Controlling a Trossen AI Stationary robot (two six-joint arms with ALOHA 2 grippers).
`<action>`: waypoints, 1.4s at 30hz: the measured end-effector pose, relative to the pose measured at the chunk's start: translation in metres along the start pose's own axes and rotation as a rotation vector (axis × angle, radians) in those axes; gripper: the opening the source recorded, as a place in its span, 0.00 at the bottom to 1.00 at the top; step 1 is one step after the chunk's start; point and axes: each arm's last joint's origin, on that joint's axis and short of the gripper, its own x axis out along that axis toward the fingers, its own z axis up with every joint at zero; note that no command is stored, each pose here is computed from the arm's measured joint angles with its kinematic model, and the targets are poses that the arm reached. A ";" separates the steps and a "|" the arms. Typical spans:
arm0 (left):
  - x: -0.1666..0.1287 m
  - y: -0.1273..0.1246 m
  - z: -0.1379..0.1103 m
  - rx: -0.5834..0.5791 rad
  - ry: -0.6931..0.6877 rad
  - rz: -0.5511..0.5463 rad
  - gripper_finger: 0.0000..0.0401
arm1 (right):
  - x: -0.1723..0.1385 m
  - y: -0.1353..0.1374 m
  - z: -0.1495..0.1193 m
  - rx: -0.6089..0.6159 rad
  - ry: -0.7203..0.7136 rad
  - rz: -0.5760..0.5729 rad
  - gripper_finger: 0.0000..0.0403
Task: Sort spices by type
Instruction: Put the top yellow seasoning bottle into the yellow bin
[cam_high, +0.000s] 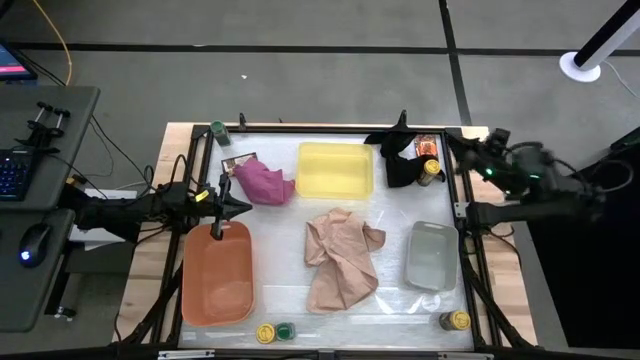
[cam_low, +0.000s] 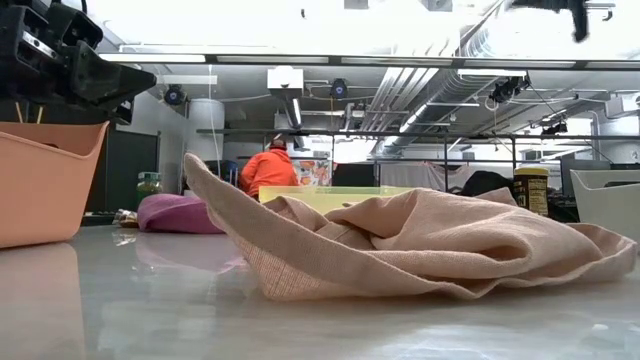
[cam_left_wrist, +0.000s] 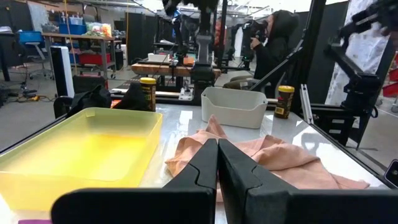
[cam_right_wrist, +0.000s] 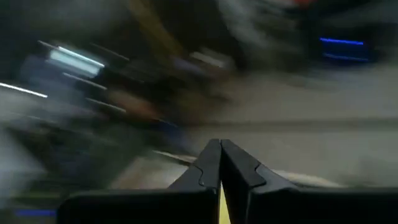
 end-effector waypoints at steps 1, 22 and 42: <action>0.000 0.000 0.000 0.000 0.000 0.000 0.00 | 0.000 -0.001 0.003 -0.028 0.047 -0.116 0.00; 0.000 0.000 0.000 0.000 0.000 0.000 0.00 | 0.080 0.002 -0.023 -0.280 0.823 -0.628 0.43; 0.000 0.000 0.000 0.000 0.000 0.000 0.00 | 0.175 -0.072 -0.046 -0.261 1.336 -0.572 0.78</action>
